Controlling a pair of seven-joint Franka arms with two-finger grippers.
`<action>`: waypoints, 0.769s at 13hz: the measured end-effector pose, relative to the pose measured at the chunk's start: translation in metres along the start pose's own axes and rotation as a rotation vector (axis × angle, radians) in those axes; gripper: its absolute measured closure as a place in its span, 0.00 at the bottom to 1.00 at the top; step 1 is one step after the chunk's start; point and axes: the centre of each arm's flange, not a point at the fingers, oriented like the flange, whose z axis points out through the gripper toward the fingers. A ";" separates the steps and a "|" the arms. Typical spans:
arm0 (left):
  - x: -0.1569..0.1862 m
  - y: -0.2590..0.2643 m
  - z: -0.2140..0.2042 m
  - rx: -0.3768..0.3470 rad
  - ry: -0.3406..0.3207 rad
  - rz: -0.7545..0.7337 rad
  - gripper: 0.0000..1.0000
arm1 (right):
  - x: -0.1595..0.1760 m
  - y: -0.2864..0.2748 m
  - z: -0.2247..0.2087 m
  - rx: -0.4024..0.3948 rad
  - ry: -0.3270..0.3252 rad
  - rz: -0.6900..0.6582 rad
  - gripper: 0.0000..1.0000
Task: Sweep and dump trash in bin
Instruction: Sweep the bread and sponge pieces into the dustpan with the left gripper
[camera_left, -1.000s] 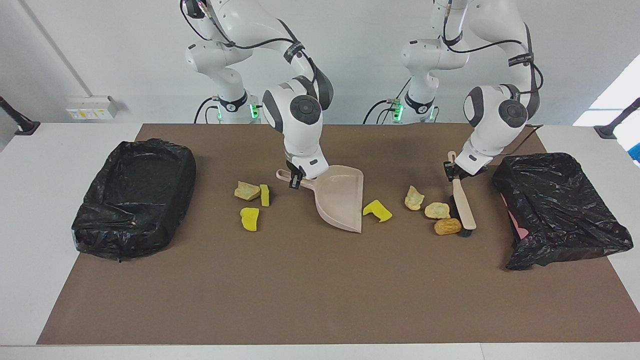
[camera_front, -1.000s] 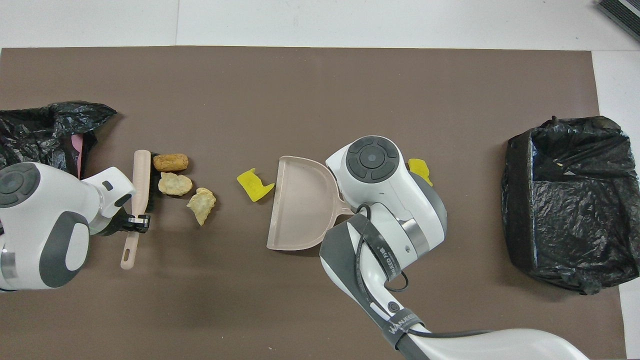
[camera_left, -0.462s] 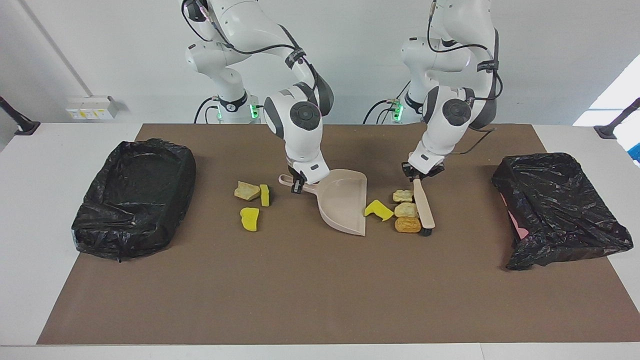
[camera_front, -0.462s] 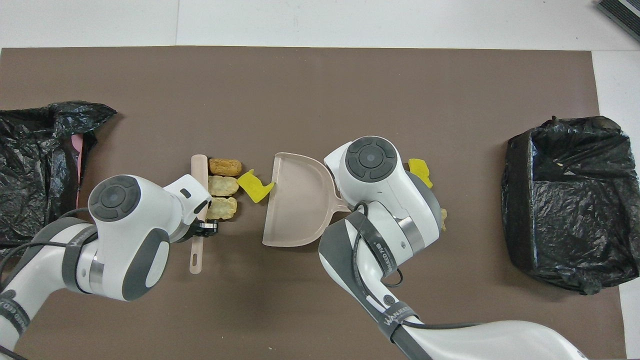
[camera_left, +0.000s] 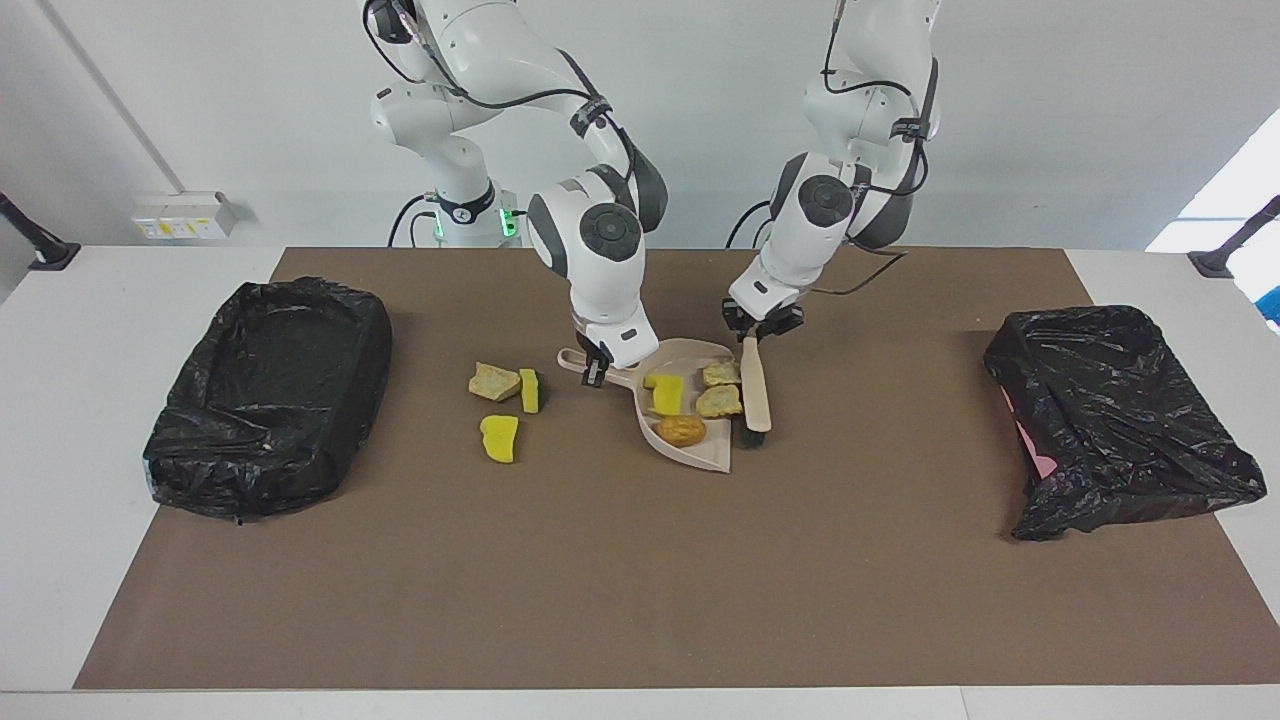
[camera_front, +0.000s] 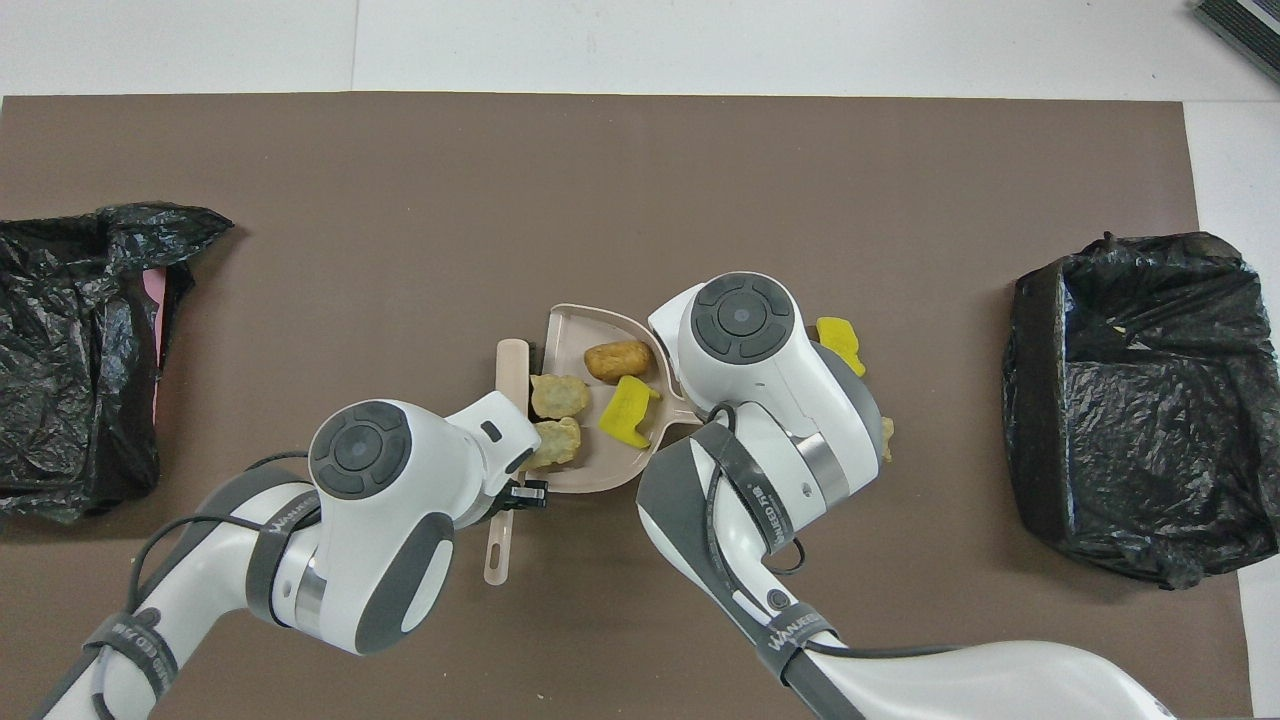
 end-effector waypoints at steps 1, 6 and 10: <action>-0.002 0.012 -0.003 -0.015 0.003 0.013 0.74 | 0.000 0.000 0.000 0.000 0.000 0.000 0.68; 0.025 -0.005 -0.038 -0.065 0.060 -0.073 0.74 | 0.000 0.000 0.001 0.001 -0.001 0.000 0.68; 0.043 -0.042 -0.065 -0.080 0.052 -0.248 0.74 | -0.010 0.009 0.000 0.002 0.002 0.023 0.68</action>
